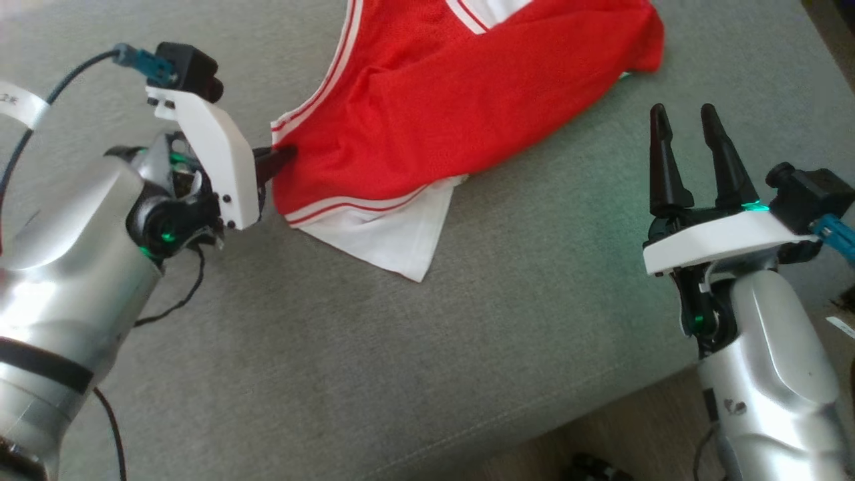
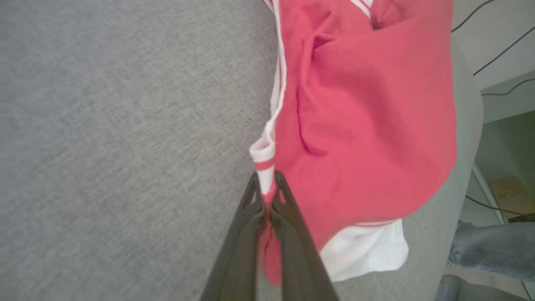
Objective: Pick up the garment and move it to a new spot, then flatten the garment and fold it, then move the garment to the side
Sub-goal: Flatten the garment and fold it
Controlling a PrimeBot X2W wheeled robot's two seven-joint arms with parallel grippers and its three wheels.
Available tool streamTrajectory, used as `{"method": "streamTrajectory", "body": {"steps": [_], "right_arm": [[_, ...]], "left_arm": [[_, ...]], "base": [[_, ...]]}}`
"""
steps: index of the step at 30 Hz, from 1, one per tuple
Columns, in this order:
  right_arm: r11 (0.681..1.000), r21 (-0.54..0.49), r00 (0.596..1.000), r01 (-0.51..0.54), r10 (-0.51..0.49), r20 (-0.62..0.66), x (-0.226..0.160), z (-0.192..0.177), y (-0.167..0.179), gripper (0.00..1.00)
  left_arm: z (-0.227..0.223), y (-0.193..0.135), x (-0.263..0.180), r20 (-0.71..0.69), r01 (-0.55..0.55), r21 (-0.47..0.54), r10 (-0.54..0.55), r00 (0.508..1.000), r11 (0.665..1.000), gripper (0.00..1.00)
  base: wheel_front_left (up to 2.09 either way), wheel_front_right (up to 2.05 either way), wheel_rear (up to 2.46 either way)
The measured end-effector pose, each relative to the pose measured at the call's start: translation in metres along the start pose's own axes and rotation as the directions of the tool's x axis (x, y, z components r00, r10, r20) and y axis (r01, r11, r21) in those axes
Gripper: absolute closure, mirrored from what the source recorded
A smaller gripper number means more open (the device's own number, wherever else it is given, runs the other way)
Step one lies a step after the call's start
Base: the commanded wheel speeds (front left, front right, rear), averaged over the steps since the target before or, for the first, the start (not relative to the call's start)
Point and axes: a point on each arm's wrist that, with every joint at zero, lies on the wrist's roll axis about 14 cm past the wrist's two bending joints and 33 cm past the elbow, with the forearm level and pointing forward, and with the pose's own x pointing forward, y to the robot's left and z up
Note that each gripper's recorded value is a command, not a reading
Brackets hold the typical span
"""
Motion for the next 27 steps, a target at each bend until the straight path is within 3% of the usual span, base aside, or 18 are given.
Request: {"method": "streamTrajectory", "body": {"steps": [8, 12, 15, 21, 22, 23, 24, 27], "right_arm": [[0.998, 0.011, 0.998, -0.063, 0.062, 0.032, 0.005, 0.014, 0.021, 0.0], [0.994, 0.008, 0.994, -0.105, 0.105, 0.035, 0.008, 0.02, 0.034, 0.0], [0.986, 0.024, 0.987, -0.163, 0.163, -0.004, 0.003, 0.011, 0.057, 0.0], [0.977, 0.024, 0.977, -0.212, 0.212, -0.002, 0.005, 0.015, 0.076, 0.0], [0.975, 0.025, 0.975, -0.223, 0.223, -0.001, 0.006, 0.016, 0.081, 0.0], [0.972, 0.025, 0.973, -0.233, 0.233, 0.003, 0.007, 0.017, 0.085, 0.0], [0.97, 0.025, 0.971, -0.24, 0.241, -0.003, 0.007, 0.017, 0.088, 0.0], [0.966, 0.026, 0.966, -0.258, 0.258, -0.009, 0.009, 0.016, 0.095, 0.0]], "left_arm": [[0.004, 0.007, -0.041, 0.055, -0.037, -0.092, 0.042, 0.998, 0.995, 1.0], [-0.008, 0.026, -0.075, 0.071, -0.099, -0.163, 0.112, 0.991, 0.982, 1.0], [-0.052, 0.063, -0.122, 0.046, -0.214, -0.293, 0.238, 0.97, 0.932, 1.0], [-0.087, 0.086, -0.161, 0.064, -0.299, -0.403, 0.353, 0.934, 0.865, 1.0], [-0.089, 0.09, -0.166, 0.072, -0.31, -0.413, 0.37, 0.926, 0.856, 0.74], [-0.091, 0.092, -0.17, 0.081, -0.318, -0.421, 0.384, 0.92, 0.85, 0.06], [-0.093, 0.094, -0.173, 0.088, -0.323, -0.428, 0.395, 0.915, 0.844, 0.0], [-0.098, 0.097, -0.18, 0.106, -0.336, -0.442, 0.42, 0.901, 0.832, 0.0]], "base": [[0.0, 0.0, 0.0], [0.0, 0.0, 0.0], [0.0, 0.0, 0.0], [0.0, 0.0, 0.0], [0.0, 0.0, 0.0], [0.0, 0.0, 0.0], [0.0, 0.0, 0.0], [0.0, 0.0, 0.0]]}}
